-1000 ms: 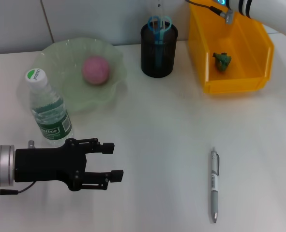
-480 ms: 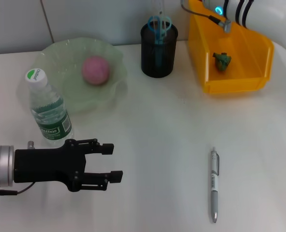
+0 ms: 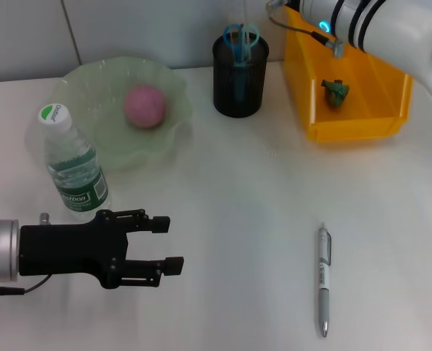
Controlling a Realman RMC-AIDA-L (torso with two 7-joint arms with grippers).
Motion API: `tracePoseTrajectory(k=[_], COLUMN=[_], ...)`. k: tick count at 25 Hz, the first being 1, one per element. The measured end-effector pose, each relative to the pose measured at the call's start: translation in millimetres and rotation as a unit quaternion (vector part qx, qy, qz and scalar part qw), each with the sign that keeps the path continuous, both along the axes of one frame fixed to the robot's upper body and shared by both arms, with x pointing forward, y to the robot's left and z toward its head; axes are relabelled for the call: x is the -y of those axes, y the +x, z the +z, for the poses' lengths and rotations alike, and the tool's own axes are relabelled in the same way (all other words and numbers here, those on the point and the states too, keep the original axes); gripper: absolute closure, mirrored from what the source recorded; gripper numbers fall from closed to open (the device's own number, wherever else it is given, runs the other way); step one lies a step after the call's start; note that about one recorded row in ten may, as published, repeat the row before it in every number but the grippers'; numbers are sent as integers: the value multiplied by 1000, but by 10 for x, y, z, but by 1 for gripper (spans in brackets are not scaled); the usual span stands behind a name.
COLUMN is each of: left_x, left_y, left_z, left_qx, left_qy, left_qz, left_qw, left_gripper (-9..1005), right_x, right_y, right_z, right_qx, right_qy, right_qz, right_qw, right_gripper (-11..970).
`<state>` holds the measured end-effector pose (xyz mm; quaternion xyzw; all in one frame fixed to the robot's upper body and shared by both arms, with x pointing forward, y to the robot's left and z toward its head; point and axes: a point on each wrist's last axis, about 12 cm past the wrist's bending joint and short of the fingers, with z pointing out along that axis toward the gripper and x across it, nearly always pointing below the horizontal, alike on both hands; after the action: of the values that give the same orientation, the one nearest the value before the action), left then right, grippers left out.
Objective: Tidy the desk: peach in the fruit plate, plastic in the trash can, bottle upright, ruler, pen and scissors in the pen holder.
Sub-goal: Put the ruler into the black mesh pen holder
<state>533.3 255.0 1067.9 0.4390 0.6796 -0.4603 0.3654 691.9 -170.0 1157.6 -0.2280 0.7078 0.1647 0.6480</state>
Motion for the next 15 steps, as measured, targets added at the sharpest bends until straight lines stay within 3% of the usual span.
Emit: tracePoseTrajectory(k=[13,15], left_x=[-25,-25], left_y=[-15,-15], left_z=[-11,-11], left_qx=[-3,-3], left_qy=[2,2], left_qz=[2,2], left_qw=[1000,1000], left_gripper=[197,197], right_x=[-6,-3], right_y=[-18,-20], right_z=[-49,-55], right_qx=[-7,-9], right_qy=[-3,-2], right_qz=[3,2], right_qw=[1000,1000], right_gripper=[577,532])
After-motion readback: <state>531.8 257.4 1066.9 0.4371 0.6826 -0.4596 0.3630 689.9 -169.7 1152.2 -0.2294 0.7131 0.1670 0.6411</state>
